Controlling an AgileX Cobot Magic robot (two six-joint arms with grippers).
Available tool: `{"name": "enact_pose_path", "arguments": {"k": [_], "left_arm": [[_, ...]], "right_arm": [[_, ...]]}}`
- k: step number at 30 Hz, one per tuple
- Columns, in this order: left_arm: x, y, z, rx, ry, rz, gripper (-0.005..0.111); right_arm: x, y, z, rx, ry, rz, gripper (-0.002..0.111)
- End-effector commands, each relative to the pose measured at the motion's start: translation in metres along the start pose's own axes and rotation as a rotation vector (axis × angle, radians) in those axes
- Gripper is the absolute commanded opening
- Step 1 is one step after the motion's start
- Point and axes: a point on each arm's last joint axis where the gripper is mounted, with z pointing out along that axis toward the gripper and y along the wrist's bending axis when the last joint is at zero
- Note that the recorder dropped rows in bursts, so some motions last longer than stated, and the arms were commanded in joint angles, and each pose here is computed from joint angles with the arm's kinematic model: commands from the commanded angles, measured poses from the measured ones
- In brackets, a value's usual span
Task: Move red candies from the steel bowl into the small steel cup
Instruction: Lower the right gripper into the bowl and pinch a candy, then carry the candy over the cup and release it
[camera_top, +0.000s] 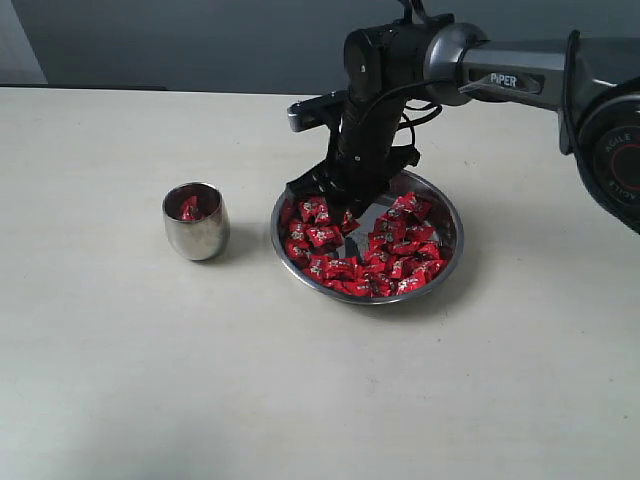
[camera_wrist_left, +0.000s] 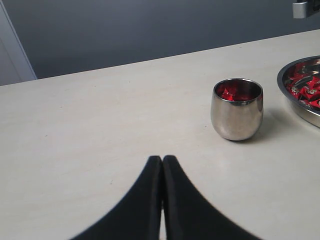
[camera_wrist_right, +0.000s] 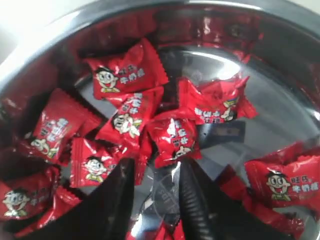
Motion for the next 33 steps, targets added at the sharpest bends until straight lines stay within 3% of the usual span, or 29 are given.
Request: {"name": "enact_pose_path", "arguments": {"k": [1,9,15,23,29,33], "left_arm": [[-0.001,-0.001,0.0,0.01,-0.013,-0.004,0.0],[-0.001,-0.001,0.0,0.01,-0.013,-0.004,0.0],[-0.001,-0.001,0.0,0.01,-0.013,-0.004,0.0],[-0.001,-0.001,0.0,0.01,-0.013,-0.004,0.0],[-0.001,-0.001,0.0,0.01,-0.013,-0.004,0.0],[-0.001,-0.001,0.0,0.01,-0.013,-0.004,0.0]], "right_arm": [[-0.001,-0.005,0.008,0.022,-0.012,-0.008,0.031],[-0.001,-0.009,0.018,0.064,-0.006,-0.036,0.031],[-0.001,-0.009,0.018,0.064,-0.009,-0.036,0.0],[-0.002,-0.008,0.009,0.056,-0.021,-0.023,-0.001],[-0.009,-0.001,-0.029,0.046,-0.129,-0.03,-0.001],[-0.012,0.009,-0.056,-0.046,-0.204,-0.02,-0.001]]}}
